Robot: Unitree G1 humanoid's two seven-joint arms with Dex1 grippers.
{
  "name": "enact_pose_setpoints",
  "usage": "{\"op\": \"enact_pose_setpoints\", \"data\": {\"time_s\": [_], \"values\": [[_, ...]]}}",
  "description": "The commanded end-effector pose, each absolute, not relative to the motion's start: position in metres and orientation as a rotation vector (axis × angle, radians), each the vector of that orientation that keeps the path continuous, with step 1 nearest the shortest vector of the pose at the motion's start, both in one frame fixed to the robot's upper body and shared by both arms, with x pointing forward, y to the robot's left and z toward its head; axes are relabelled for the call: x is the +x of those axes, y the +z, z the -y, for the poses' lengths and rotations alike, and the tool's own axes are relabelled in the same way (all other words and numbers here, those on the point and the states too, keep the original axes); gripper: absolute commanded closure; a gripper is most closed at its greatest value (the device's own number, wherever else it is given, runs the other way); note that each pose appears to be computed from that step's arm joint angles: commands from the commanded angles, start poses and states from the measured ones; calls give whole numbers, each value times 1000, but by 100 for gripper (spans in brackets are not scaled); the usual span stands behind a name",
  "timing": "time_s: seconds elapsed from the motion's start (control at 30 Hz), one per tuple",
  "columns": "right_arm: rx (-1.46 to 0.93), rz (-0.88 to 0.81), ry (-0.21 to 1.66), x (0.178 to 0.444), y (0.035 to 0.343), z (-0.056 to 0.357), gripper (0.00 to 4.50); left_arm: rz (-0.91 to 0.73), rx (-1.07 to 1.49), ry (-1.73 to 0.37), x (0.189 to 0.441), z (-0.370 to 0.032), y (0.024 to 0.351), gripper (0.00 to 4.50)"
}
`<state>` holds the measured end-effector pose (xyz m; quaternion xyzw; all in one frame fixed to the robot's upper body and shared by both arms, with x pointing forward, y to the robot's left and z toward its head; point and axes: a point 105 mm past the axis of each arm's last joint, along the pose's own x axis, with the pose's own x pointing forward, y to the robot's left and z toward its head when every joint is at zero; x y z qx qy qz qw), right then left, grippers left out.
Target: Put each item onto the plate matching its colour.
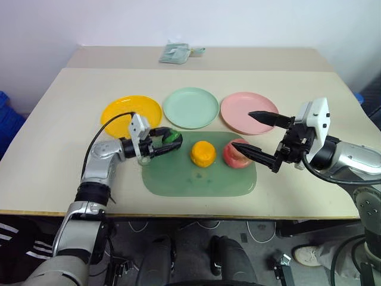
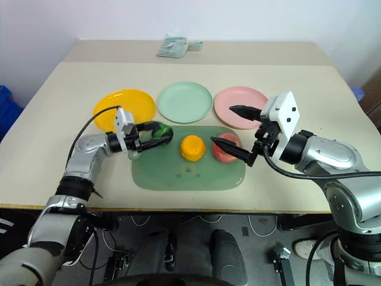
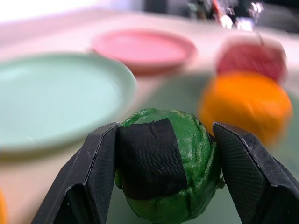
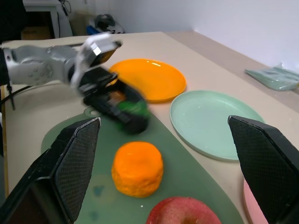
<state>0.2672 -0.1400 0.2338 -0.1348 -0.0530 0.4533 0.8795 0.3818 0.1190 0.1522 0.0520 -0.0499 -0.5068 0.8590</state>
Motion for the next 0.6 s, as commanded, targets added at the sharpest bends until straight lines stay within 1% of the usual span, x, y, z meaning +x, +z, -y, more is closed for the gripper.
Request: {"op": "enact_pose_setpoints", "data": {"time_s": [0.03,0.07,0.17,0.27,0.33,0.4,0.5,0.6], "values": [[-310,170,942,267,244,138,0,248,108,-930,406,-112,200,128],[-312,172,940,268,244,138,0,232,95,-905,411,-110,201,128],[-313,178,938,268,245,138,0,246,141,-929,412,-102,200,128],[-320,179,938,268,245,139,0,222,106,-825,431,-97,202,128],[-317,185,936,270,245,138,0,208,81,-742,445,-82,204,128],[-313,195,922,274,247,138,0,195,46,-702,454,-64,206,128],[-299,188,896,279,249,140,0,176,31,-698,457,-47,206,128],[-280,96,779,296,241,155,0,146,96,-708,456,-36,197,128]]}}
